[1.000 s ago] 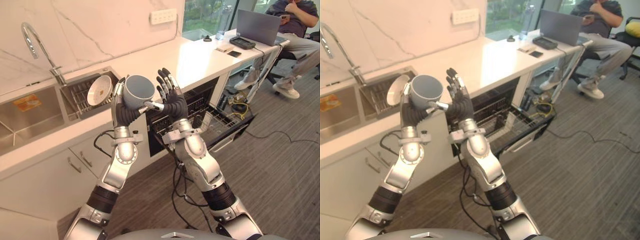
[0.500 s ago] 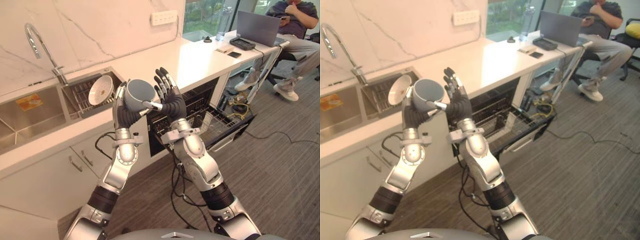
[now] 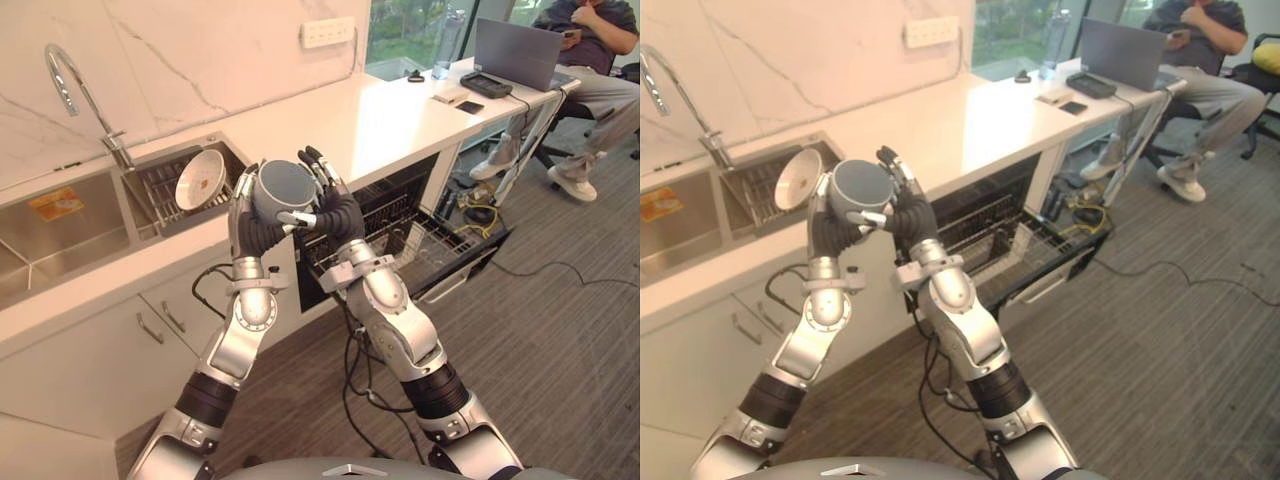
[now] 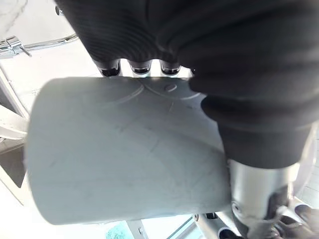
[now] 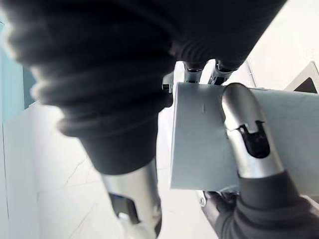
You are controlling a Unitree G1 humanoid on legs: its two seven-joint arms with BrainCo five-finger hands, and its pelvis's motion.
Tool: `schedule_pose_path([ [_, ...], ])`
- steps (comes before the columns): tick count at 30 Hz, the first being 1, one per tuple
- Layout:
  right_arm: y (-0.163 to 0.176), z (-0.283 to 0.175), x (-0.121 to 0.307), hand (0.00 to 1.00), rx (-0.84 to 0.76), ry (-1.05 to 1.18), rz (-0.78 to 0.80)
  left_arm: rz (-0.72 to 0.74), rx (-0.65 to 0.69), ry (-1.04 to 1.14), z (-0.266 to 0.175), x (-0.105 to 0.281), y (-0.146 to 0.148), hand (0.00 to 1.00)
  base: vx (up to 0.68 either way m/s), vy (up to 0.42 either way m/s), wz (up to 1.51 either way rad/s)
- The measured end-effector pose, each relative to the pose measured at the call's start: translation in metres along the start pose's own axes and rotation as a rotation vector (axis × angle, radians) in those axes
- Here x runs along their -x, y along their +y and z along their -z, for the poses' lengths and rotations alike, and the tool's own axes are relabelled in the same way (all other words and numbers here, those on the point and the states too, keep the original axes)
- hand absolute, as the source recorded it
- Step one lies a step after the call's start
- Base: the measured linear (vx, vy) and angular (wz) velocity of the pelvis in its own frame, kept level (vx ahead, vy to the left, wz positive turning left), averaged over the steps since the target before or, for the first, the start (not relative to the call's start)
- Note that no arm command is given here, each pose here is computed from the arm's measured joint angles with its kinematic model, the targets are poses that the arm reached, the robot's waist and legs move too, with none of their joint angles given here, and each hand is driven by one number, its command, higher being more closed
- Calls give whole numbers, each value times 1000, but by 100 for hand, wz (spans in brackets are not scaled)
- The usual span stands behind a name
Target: Walk over to the sink, pick up the cup, carry it to the dishwasher, place the cup inside the dishwasher, then close the dishwasher door
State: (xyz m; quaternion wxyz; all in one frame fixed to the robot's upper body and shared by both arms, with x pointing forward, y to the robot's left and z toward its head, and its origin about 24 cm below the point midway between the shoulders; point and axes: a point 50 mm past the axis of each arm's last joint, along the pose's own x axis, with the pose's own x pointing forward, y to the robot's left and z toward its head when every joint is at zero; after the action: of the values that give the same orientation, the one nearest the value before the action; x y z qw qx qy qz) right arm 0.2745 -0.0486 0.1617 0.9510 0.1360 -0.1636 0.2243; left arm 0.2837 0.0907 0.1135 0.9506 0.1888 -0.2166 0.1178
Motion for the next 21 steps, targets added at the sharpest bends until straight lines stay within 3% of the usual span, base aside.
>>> schedule_pose_path([
  [11, -2, 2, 0, 0, -1, 15, 16, -3, -12, -15, -3, 0, 1, 100, 0, 0, 0],
  [21, -6, 9, 0, 0, -97, 59, 71, 6, 14, -57, -14, 0, -2, 100, 0, 0, 0],
])
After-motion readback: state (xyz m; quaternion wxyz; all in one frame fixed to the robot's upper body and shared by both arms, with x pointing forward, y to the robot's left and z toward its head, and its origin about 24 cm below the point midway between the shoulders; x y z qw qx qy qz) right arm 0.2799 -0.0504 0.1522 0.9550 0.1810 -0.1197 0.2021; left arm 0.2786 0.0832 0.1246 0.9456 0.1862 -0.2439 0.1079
